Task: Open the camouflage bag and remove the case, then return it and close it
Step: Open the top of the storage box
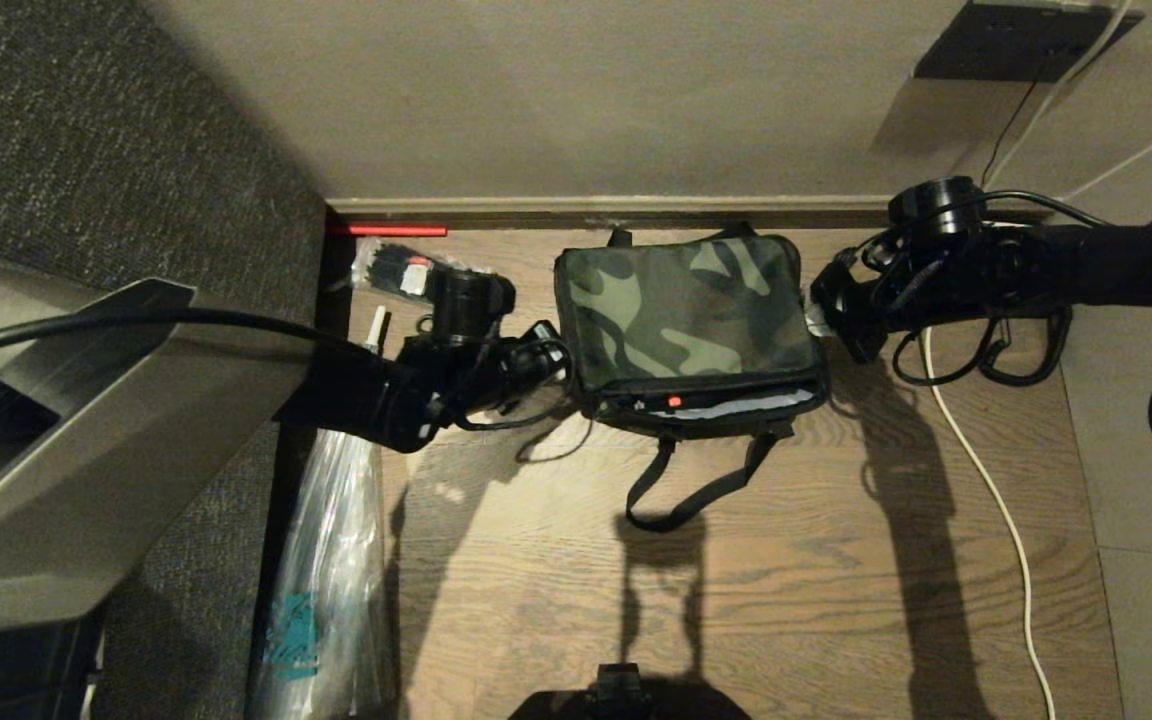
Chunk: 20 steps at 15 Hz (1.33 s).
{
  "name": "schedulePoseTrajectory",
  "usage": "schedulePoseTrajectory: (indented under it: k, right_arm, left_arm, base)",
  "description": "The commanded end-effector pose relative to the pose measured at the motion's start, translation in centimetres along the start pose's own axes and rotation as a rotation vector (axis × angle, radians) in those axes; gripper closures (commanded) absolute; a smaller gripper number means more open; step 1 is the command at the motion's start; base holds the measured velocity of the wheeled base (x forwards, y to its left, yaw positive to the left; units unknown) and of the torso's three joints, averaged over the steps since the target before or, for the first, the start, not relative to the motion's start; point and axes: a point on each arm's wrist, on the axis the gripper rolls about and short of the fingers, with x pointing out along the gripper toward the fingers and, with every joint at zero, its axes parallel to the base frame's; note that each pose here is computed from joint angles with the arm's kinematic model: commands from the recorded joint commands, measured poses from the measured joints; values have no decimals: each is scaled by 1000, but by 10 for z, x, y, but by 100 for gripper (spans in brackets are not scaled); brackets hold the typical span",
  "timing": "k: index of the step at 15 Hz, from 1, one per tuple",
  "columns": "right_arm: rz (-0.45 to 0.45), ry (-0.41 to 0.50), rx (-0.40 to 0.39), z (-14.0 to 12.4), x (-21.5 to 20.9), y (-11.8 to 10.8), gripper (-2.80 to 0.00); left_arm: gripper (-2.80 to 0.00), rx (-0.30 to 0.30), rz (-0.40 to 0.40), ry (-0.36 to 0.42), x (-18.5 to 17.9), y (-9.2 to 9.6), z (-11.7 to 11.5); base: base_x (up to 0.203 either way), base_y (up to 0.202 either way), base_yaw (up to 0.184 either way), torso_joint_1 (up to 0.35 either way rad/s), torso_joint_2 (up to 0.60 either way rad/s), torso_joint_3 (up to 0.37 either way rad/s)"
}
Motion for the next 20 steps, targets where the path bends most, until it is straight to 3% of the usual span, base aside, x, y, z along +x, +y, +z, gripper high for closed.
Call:
schedulePoseTrajectory:
  k: [1, 8, 15, 20]
  right_arm:
    - [-1, -31, -5, 8, -17, 1, 0]
    - [-55, -109, -91, 37, -74, -4, 0]
    - [-33, -132, -106, 41, -74, -3, 0]
    - [-2, -120, -147, 38, -89, 8, 0]
  left_arm:
    - [0, 6, -7, -25, -22, -7, 12]
    - [0, 10, -8, -29, -48, -14, 17]
    - [0, 22, -6, -52, -14, -3, 23]
    - [0, 41, -12, -75, -74, -17, 34]
  base:
    - [0, 0, 0, 0, 0, 0]
    - [0, 0, 0, 0, 0, 0]
    - [0, 0, 0, 0, 0, 0]
    - [0, 0, 0, 0, 0, 0]
